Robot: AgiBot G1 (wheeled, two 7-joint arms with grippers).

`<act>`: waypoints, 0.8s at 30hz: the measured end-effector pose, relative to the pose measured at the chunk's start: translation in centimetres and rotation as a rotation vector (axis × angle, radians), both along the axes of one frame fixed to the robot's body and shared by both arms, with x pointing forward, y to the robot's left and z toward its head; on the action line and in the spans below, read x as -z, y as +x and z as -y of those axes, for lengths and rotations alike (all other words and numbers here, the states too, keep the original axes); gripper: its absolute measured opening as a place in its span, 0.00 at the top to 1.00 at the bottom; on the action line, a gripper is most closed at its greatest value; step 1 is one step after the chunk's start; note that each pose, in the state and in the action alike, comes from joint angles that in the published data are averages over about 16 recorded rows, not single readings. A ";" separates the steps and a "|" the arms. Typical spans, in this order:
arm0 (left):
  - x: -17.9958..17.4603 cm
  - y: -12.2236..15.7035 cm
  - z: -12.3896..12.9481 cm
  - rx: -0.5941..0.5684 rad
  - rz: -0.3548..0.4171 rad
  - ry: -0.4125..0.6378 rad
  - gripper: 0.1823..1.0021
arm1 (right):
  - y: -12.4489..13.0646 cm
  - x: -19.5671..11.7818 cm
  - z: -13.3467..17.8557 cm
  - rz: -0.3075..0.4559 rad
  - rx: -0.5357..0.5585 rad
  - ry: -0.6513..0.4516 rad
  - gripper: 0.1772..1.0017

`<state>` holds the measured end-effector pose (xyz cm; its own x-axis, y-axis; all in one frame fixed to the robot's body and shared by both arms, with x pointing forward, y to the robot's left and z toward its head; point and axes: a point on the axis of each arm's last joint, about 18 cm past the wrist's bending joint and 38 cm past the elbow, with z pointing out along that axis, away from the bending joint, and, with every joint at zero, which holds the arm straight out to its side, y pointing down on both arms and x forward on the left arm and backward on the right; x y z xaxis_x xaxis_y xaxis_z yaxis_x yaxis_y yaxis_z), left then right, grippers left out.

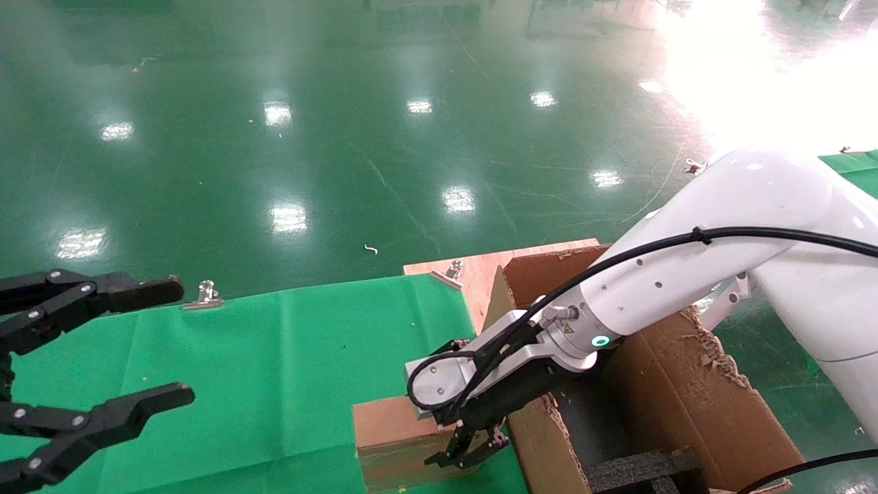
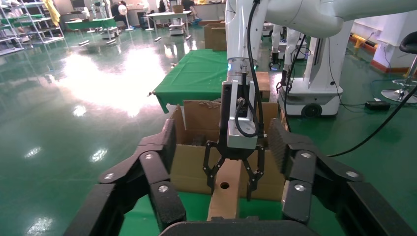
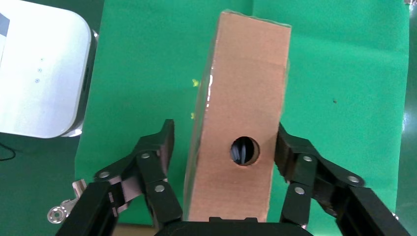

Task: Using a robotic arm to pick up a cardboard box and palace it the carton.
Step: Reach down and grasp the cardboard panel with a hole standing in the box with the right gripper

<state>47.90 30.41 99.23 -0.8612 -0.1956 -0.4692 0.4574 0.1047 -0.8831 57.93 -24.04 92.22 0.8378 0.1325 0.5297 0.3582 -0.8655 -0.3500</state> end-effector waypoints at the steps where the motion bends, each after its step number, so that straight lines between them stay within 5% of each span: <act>1: 0.0 0.0 0.0 0.000 0.000 0.000 0.47 | 0.0 0.0 0.0 0.000 0.000 0.000 0.27; 14: 0.0 0.0 0.0 0.000 0.000 0.000 0.15 | -0.1 -1.1 0.3 0.013 0.004 0.022 0.59; 24: 0.0 0.0 0.0 0.000 0.000 0.000 0.03 | -1.1 -8.5 1.9 0.118 -0.015 0.099 0.69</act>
<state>47.90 30.41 99.23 -0.8612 -0.1956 -0.4692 0.4574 0.1045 -0.8831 56.83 -25.89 100.67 0.7672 0.0865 0.6356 0.4144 -0.8232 -0.3881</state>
